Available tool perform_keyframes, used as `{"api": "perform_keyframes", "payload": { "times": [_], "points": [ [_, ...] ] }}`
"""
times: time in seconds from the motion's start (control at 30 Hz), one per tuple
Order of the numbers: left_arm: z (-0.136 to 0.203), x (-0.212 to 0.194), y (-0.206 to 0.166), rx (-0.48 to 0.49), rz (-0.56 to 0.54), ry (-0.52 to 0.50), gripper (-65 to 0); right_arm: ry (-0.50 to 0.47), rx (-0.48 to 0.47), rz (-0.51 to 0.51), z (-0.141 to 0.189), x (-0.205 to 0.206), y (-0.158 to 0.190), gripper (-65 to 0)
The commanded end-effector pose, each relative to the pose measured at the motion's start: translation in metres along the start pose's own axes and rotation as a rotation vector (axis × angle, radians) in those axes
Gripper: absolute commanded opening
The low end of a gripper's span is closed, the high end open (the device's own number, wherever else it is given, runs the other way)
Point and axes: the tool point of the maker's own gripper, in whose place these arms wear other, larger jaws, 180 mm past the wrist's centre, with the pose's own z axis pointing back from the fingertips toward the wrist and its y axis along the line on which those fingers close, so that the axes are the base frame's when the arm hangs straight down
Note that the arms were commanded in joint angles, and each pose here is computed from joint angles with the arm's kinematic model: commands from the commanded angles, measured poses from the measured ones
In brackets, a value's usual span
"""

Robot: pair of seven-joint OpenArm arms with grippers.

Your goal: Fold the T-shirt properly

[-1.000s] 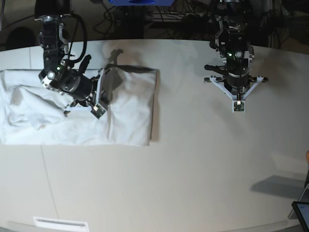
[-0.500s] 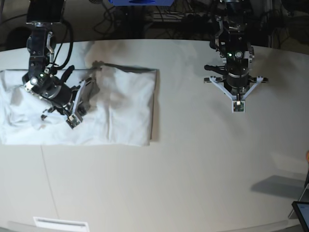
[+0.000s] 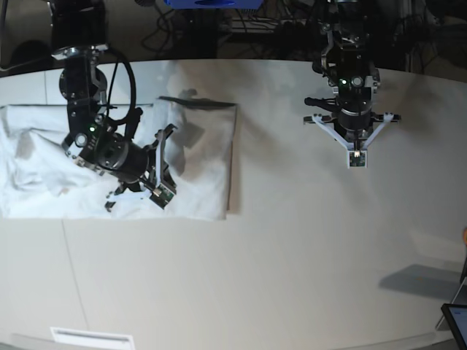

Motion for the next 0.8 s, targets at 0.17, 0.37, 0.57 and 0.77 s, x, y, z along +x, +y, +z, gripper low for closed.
{"api": "perform_keyframes", "payload": {
  "times": [0.17,0.37,0.57,0.77],
  "points": [
    [0.003,0.014,0.001,0.008,-0.007,-0.051,-65.0,0.033,-0.012,-0.091,-0.016,-0.017,-0.02,-64.3],
    [0.003,0.017,0.001,0.006,-0.006,-0.059,-65.0,0.045,-0.054,-0.174,-0.015,-0.037,-0.042,-64.3],
    [0.006,0.027,-0.025,-0.058,-0.047,-0.09,-65.0,0.025,-0.102,-0.195,-0.004,-0.038,-0.057,-64.3],
    [0.017,0.069,-0.076,-0.175,-0.079,-0.197,-65.0,-0.062,-0.258,-0.197,0.039,-0.02,-0.093,-64.3]
  ]
}}
